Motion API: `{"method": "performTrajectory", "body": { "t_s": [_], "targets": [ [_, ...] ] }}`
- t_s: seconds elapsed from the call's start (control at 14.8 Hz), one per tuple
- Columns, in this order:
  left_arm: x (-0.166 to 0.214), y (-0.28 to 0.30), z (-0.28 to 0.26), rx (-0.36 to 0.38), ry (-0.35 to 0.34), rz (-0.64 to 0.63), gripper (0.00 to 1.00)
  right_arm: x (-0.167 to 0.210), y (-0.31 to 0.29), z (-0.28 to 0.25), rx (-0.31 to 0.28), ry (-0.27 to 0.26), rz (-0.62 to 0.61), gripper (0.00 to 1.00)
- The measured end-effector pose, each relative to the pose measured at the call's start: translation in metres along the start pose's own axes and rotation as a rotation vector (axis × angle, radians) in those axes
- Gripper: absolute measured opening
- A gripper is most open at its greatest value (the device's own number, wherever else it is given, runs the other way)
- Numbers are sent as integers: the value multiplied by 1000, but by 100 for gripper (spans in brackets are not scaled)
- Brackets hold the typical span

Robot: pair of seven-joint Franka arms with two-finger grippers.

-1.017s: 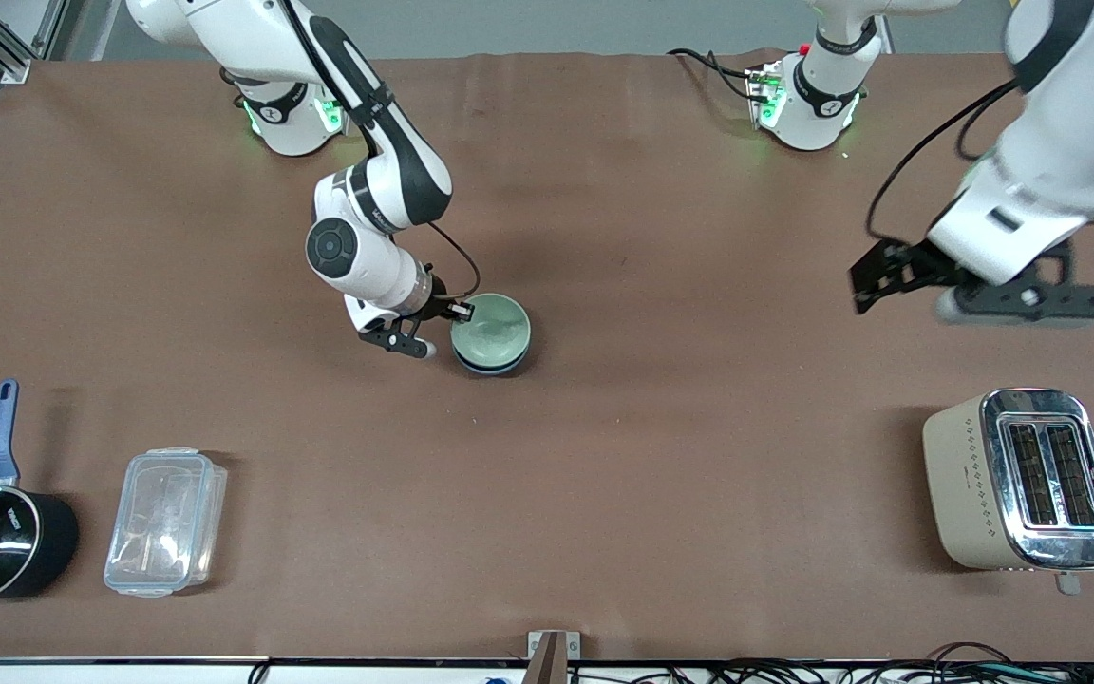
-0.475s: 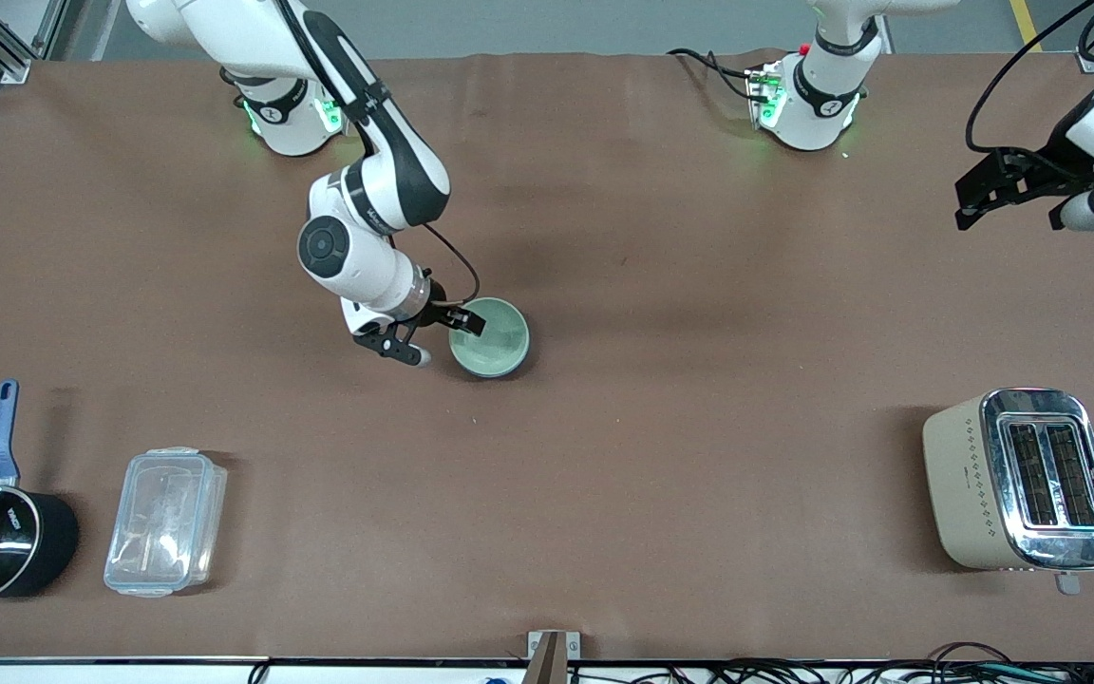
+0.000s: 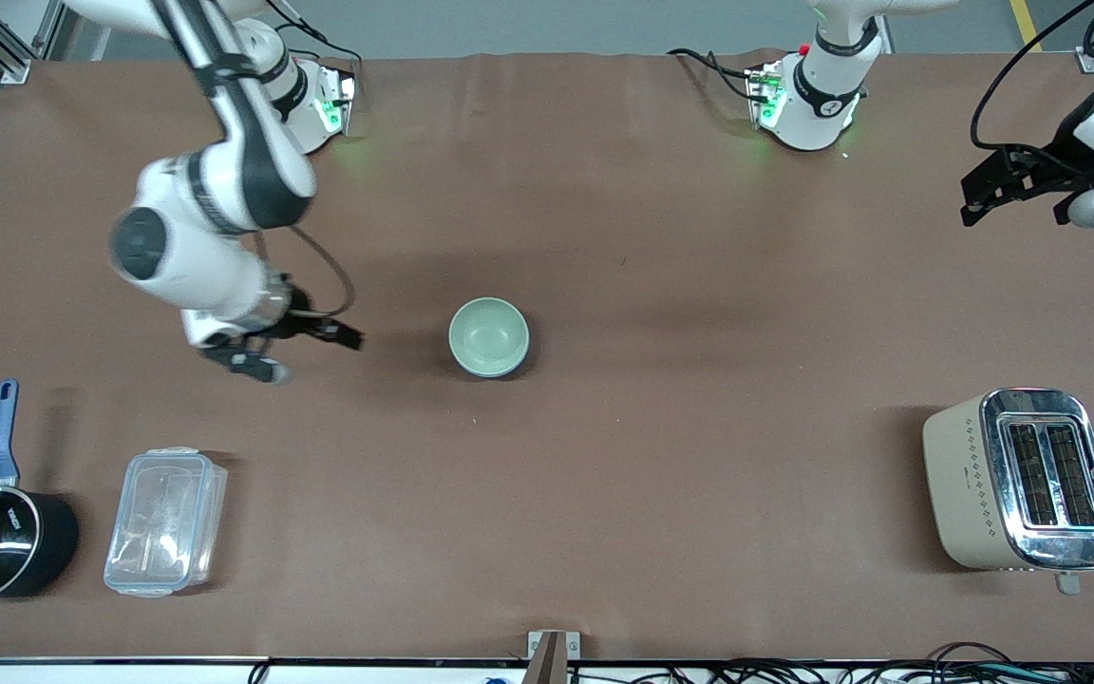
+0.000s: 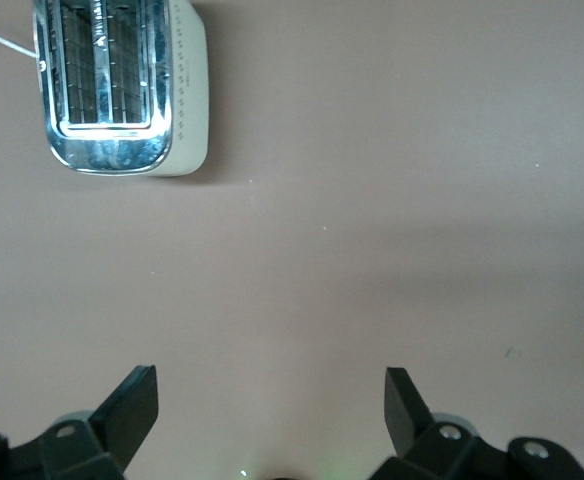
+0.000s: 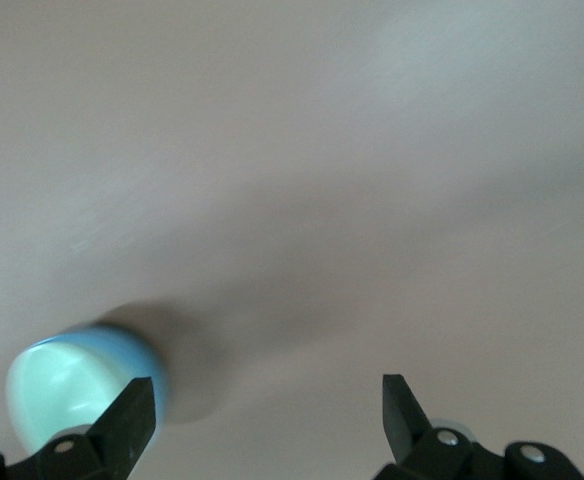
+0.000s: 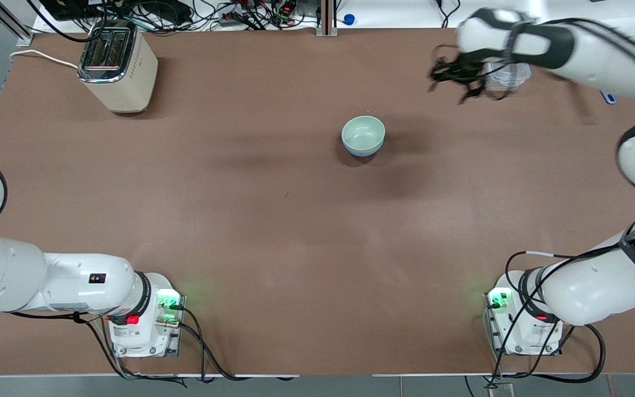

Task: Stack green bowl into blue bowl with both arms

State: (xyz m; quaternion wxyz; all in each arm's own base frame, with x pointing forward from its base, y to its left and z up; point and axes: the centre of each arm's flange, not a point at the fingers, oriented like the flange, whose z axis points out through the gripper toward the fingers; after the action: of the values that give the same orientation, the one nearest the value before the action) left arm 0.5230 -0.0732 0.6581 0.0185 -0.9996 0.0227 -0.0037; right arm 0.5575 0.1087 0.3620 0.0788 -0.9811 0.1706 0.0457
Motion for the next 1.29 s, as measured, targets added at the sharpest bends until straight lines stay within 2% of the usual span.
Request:
{"method": "performTrajectory", "body": {
  "t_s": [0.2, 0.27, 0.41, 0.54, 0.75, 0.81, 0.95, 1.15, 1.29],
  "targets": [
    [-4, 14, -3, 2, 5, 25, 100, 30, 86, -23, 7, 31, -100, 100],
    [-4, 13, -4, 2, 7, 24, 100, 37, 106, -31, -5, 49, -133, 100],
    [-5, 11, -5, 2, 9, 19, 100, 50, 132, -57, -72, 106, -179, 100],
    [-6, 11, -6, 2, 10, 21, 100, 56, 138, -98, -99, 133, -189, 100],
    [-6, 10, -5, 3, 8, 47, 100, 46, 134, -185, -103, 85, -202, 100],
    [-6, 9, -5, 3, 7, 53, 100, 39, 131, -214, -101, 81, -207, 100],
    [-6, 7, -5, 3, 7, 58, 100, 24, 126, -261, -95, 107, -223, 100],
    [-6, 6, -5, 3, 6, 61, 100, 6, 128, -288, -94, 121, -237, 100],
    [-6, 6, -5, 3, 6, 61, 100, 5, 130, -298, -121, 138, -237, 100]
  ]
}}
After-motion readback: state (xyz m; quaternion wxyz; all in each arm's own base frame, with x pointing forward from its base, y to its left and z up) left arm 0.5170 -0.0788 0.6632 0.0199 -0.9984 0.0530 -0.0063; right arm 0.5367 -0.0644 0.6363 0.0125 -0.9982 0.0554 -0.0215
